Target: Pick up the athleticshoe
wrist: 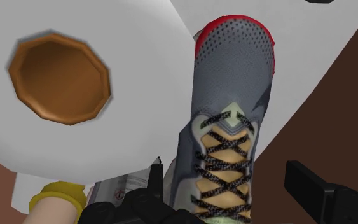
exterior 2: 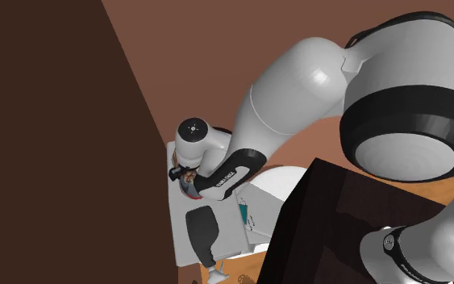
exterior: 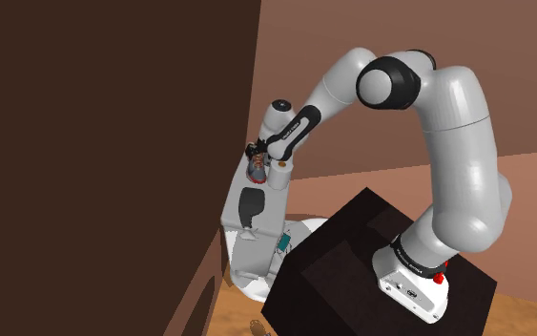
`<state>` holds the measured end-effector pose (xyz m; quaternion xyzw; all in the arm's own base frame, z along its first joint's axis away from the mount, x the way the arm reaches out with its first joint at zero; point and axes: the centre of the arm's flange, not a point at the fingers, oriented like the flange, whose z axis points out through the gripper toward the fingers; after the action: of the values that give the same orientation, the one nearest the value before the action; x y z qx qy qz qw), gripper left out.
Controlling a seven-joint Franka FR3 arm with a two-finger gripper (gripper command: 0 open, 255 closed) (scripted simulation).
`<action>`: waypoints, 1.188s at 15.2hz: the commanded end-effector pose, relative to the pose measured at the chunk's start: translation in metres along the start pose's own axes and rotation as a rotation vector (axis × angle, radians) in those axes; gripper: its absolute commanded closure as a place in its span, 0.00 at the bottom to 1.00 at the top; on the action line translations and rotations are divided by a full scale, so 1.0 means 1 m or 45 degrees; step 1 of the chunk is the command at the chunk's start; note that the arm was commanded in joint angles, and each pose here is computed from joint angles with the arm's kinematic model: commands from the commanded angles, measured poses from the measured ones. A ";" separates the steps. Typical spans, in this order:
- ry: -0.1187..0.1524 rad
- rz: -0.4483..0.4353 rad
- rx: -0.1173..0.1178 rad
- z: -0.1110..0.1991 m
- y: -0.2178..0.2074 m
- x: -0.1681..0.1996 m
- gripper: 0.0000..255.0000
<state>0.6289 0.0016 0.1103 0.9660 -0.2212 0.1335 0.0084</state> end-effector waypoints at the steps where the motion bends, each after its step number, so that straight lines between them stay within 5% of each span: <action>1: 0.001 0.000 0.000 0.005 -0.001 -0.001 0.00; 2: 0.001 0.000 0.000 0.005 -0.001 -0.001 0.00; 3: 0.001 0.000 0.000 0.004 0.000 -0.001 1.00; 12: 0.001 0.000 0.000 0.005 -0.001 -0.001 1.00; 18: 0.001 0.000 0.000 -0.026 -0.002 0.007 1.00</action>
<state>0.6294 0.0012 0.1312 0.9661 -0.2211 0.1331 0.0085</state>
